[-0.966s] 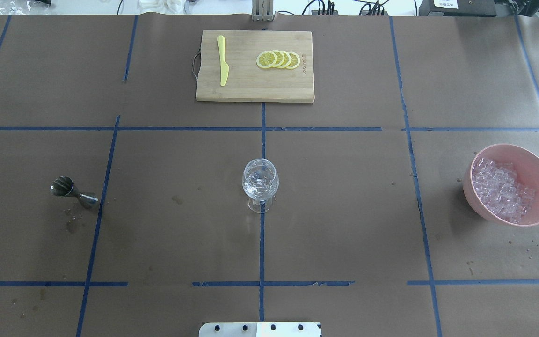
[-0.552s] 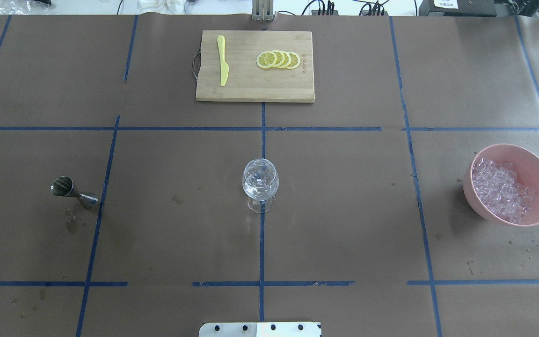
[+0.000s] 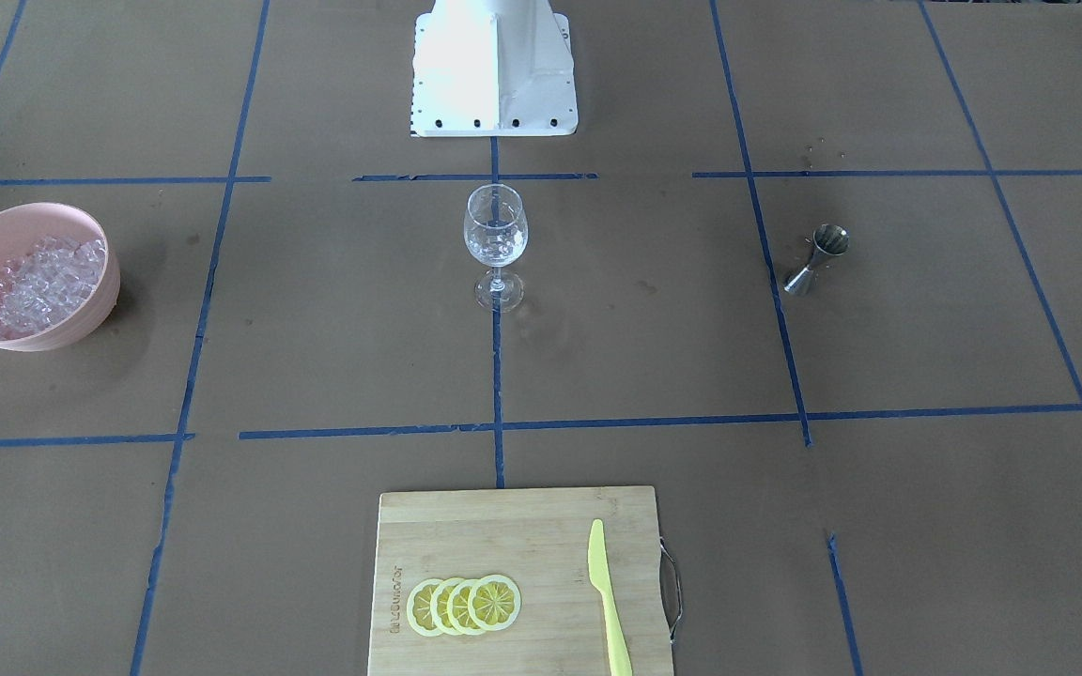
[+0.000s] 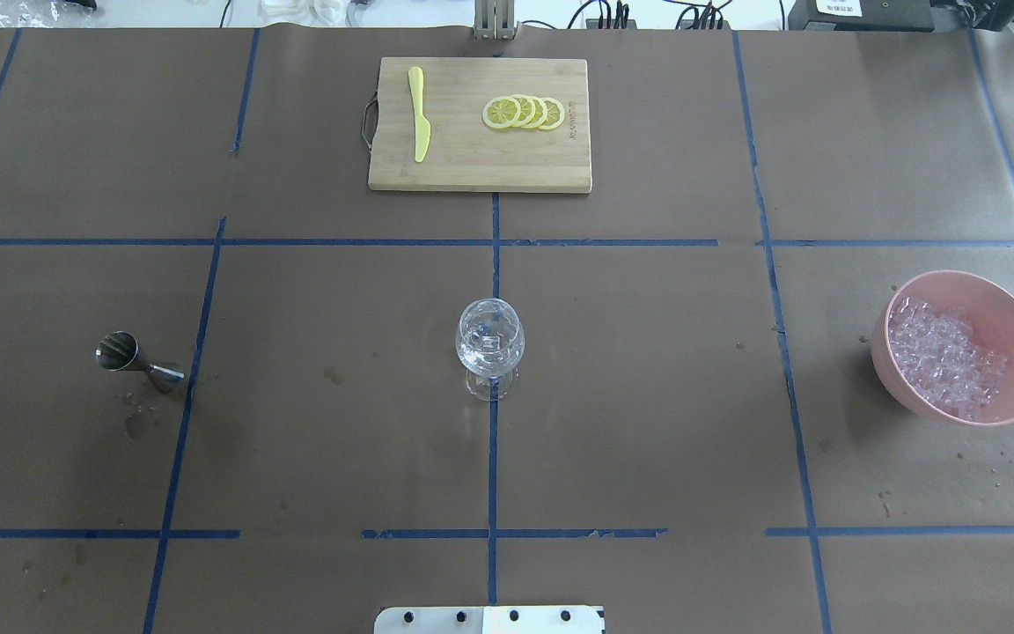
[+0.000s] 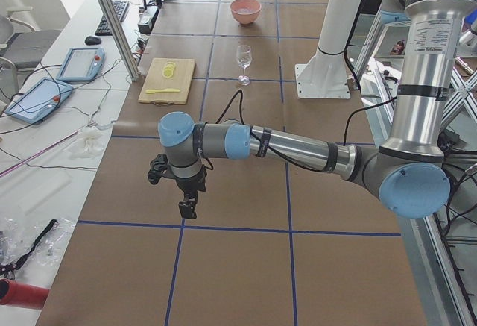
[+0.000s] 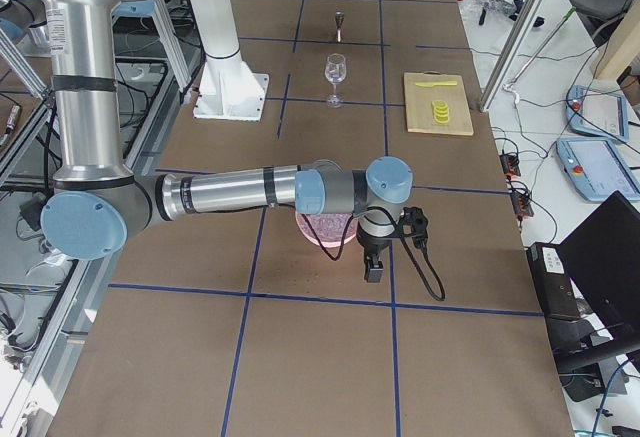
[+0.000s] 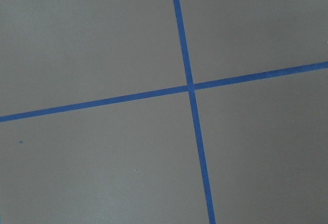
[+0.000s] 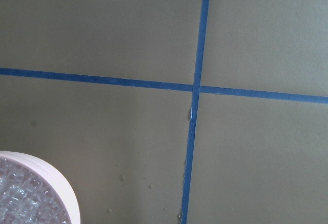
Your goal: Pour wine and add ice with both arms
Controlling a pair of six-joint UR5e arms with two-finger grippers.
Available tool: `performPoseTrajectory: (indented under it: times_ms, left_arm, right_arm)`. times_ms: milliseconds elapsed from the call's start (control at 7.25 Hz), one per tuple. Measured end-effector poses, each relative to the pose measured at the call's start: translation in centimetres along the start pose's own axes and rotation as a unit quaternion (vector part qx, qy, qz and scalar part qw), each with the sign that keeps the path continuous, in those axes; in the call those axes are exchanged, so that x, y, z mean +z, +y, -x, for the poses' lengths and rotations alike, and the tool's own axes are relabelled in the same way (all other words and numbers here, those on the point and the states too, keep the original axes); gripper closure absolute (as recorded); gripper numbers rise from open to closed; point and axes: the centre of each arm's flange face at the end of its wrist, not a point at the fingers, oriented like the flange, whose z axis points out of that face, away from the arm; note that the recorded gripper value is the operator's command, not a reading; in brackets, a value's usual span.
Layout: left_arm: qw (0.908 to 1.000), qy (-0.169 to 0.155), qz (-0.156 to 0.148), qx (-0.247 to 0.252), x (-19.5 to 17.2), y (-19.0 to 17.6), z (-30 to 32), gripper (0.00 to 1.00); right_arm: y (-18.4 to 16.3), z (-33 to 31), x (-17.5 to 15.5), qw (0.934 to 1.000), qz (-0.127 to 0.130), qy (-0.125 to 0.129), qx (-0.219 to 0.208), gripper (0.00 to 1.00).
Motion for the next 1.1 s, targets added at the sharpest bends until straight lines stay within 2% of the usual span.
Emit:
performPoseTrajectory:
  times_ms: [276, 552, 828, 1103]
  left_arm:
    - [0.9997, 0.023, -0.005, -0.003, 0.96, 0.50, 0.67, 0.00]
    - [0.9996, 0.027, -0.005, -0.004, 1.19, 0.56, 0.81, 0.00]
    - [0.9996, 0.027, -0.003, -0.006, 1.41, 0.69, 0.97, 0.00]
    - [0.9996, 0.028, -0.002, -0.008, 1.48, 0.75, 1.01, 0.00]
  right_arm:
    - [0.27, -1.04, 0.53, 0.9999, 0.005, 0.000, 0.011, 0.00]
    - [0.40, -1.42, 0.70, 0.9997, 0.007, -0.003, 0.022, 0.00]
    - [0.47, -1.35, 0.65, 0.9993, 0.006, -0.021, 0.032, 0.00]
    - [0.26, -1.15, 0.33, 0.9989, 0.003, -0.027, 0.038, 0.00]
